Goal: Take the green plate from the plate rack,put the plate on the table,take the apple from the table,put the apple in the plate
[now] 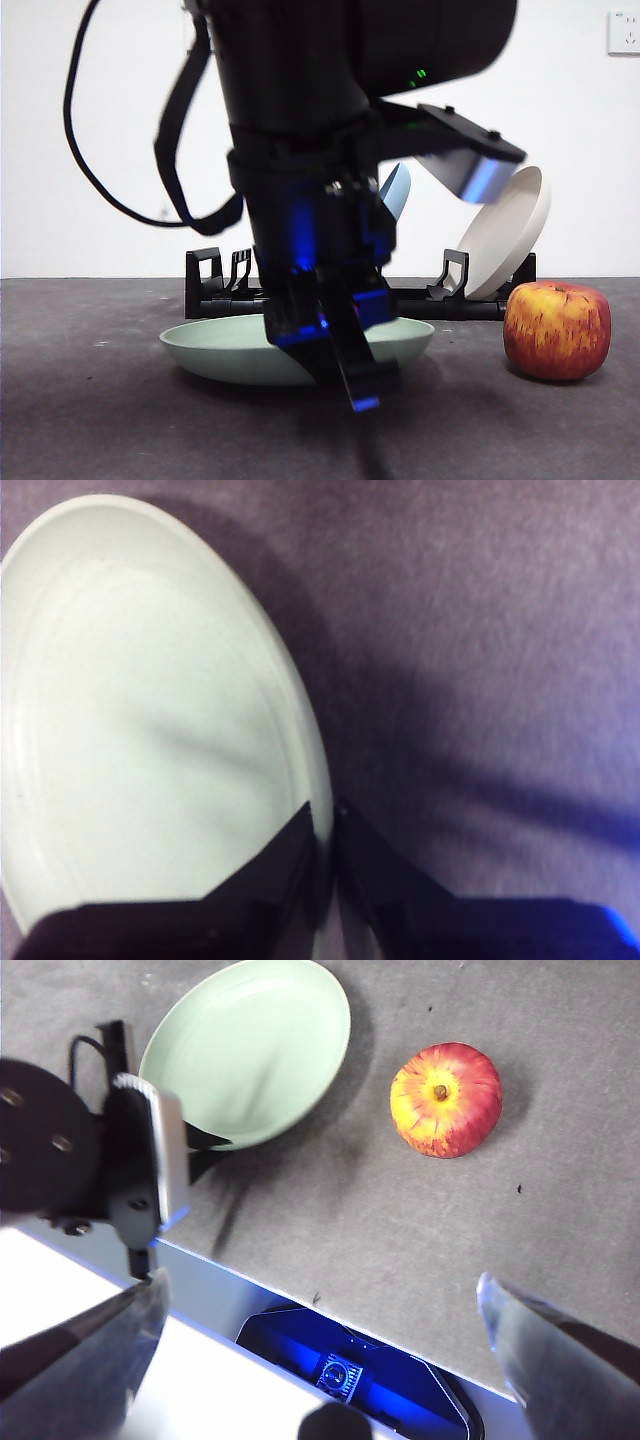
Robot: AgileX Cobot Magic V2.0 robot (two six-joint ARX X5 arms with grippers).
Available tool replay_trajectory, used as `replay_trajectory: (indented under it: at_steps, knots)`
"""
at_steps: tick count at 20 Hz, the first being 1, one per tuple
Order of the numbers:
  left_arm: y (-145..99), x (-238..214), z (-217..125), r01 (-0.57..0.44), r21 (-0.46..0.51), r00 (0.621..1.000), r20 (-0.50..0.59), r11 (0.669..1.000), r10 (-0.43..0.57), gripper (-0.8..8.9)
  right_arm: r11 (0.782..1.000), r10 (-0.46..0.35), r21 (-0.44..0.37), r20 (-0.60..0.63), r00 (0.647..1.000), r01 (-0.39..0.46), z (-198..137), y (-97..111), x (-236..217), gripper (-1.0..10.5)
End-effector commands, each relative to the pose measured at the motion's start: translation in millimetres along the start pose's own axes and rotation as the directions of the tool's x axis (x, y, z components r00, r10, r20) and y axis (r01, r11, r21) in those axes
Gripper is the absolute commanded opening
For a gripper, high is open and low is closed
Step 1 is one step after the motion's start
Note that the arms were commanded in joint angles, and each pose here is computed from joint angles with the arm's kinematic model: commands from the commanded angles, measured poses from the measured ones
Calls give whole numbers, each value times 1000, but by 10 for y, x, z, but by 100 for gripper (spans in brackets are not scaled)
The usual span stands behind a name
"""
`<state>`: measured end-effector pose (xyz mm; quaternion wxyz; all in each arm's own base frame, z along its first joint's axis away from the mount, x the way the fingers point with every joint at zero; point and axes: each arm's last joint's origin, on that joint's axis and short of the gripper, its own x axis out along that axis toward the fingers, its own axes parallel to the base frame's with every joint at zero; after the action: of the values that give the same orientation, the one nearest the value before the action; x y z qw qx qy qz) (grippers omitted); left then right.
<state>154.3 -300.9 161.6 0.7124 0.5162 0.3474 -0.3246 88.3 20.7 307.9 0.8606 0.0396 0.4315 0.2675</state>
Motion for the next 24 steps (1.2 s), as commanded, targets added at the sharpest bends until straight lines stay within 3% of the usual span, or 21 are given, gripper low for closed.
replay_trajectory:
  at_steps: [1,2,5,9,11,13,18,24]
  knots:
    - [-78,51,2,43,-1,999,5,999,-43,1,1000,2,1,6,1000,-2,7,5,-5,720]
    - [-86,48,4,66,-6,998,11,998,-66,20,1000,2,1,6,1000,-2,7,5,-5,720]
    - [-88,48,5,86,-28,996,16,996,-85,230,1000,2,2,5,1000,-2,10,3,-2,720]
    - [-75,25,5,85,-31,996,20,996,-84,232,1000,3,5,1,1000,-3,14,0,4,720]
    - [-37,-47,3,83,-52,996,28,995,-82,372,1000,3,5,0,1000,-3,14,-1,5,720]
    - [51,-209,11,81,-76,996,39,994,-79,448,1000,3,5,0,1000,-3,15,-1,5,720]
    - [411,-913,6,109,-179,980,182,978,-76,448,1000,3,12,-13,1000,-3,40,-20,36,720]
    - [880,-2035,-291,262,-293,881,461,920,-104,448,1000,-4,6,12,1000,3,272,-139,219,721]
